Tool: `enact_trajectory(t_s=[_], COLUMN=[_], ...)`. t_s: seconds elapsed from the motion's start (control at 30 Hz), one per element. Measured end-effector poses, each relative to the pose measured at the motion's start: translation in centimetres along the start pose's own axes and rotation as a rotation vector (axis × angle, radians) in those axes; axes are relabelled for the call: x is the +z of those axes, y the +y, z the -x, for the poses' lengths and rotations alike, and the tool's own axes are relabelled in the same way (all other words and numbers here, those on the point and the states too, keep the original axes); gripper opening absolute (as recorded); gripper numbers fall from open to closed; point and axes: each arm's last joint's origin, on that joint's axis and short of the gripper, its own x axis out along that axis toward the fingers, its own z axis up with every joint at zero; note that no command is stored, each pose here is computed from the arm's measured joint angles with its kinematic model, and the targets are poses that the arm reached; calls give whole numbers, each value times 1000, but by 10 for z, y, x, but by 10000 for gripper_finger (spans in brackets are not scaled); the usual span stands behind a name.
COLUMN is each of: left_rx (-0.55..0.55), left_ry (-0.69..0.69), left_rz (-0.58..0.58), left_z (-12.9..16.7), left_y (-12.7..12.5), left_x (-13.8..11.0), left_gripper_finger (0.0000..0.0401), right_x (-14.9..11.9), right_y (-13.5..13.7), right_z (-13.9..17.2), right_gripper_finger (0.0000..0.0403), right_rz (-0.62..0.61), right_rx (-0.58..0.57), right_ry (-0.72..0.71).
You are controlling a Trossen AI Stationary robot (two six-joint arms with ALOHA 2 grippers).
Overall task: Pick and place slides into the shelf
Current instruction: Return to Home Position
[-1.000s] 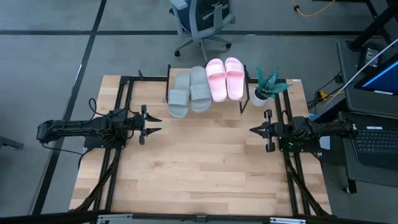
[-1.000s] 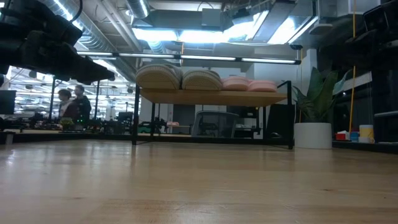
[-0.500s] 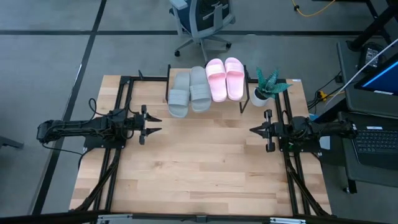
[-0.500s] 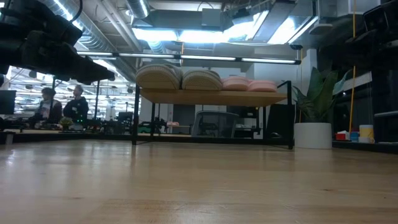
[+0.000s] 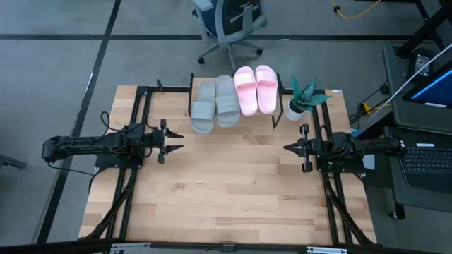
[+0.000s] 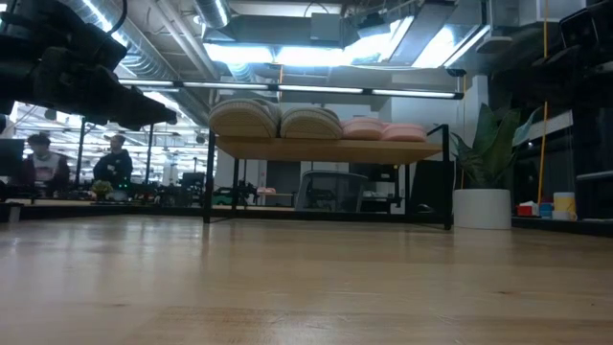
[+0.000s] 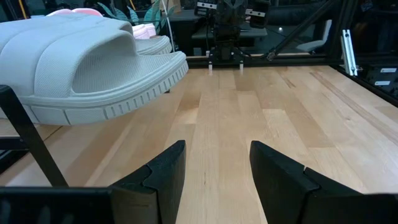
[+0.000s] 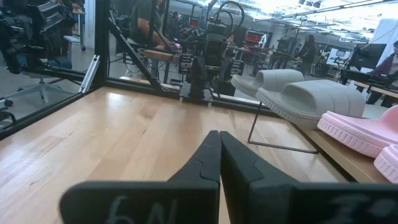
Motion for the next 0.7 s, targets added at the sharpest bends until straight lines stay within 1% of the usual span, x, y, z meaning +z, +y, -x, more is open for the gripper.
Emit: enact_trajectory(t_s=[0.43, 0.7], left_rx=[0, 0], left_ry=[0, 0], left_rz=[0, 0], left_z=[0, 0], left_y=[0, 0], left_x=[0, 0], left_gripper_finger=[171, 171], right_x=[0, 0], right_y=[0, 0], right_z=[0, 0], right_gripper_finger=[5, 12], right_rz=[0, 0], right_rx=[0, 0], right_ry=[0, 0])
